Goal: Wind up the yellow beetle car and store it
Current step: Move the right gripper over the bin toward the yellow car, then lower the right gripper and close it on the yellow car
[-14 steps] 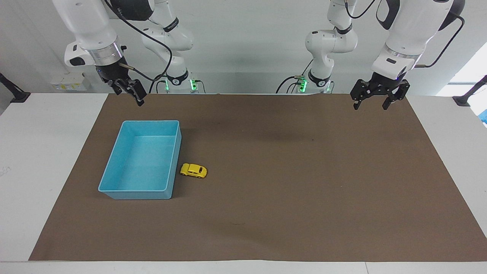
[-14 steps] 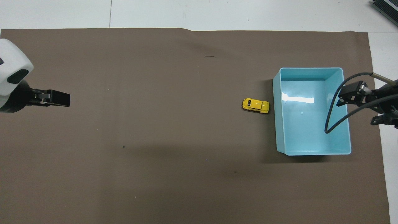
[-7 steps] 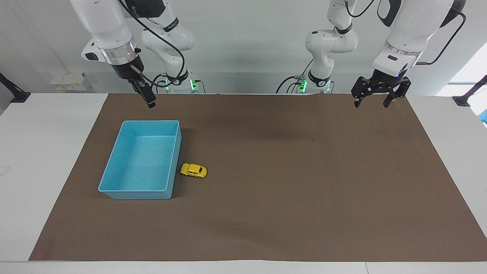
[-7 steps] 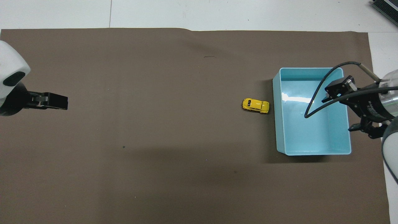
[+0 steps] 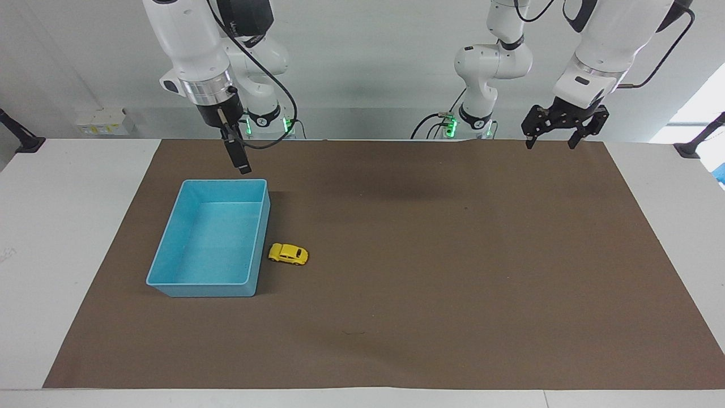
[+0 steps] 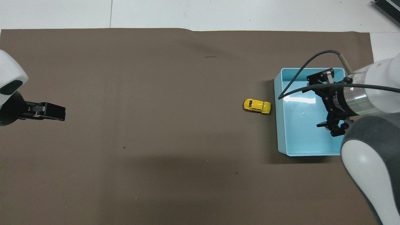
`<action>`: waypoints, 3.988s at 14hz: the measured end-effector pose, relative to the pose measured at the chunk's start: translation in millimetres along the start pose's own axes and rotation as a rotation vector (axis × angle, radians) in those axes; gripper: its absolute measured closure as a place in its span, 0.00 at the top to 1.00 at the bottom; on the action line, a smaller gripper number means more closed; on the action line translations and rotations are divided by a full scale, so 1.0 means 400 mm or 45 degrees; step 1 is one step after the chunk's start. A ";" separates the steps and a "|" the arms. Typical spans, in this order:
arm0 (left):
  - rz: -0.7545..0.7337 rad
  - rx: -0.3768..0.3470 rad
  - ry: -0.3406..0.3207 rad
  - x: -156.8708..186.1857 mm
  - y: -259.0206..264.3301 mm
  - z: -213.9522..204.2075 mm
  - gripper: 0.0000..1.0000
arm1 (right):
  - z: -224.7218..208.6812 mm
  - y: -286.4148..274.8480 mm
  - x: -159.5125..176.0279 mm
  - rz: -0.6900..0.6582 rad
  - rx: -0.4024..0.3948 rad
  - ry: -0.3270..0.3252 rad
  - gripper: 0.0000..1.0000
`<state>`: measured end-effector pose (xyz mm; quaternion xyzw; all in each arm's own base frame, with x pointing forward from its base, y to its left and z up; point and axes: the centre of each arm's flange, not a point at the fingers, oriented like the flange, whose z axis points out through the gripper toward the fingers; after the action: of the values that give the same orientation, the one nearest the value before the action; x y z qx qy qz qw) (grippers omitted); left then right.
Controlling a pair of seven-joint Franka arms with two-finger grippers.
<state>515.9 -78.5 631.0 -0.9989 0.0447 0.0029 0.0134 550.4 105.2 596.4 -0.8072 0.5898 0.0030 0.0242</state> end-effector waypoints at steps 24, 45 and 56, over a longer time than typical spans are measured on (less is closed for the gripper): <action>0.010 -0.074 0.087 -0.007 -0.040 -0.036 1.00 | 0.618 -0.139 -0.054 0.439 -0.032 0.012 1.00; 0.007 -0.074 0.085 -0.007 -0.044 -0.035 1.00 | 0.773 -0.148 -0.047 0.447 0.039 -0.018 0.52; 0.007 -0.074 0.085 -0.008 -0.044 -0.035 1.00 | 0.577 -0.177 -0.078 0.385 0.027 0.002 0.52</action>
<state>514.5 -61.3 645.6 -0.9983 0.0476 -0.0292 -0.0172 613.9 166.1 369.3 -0.7087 0.7048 -0.0002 0.0314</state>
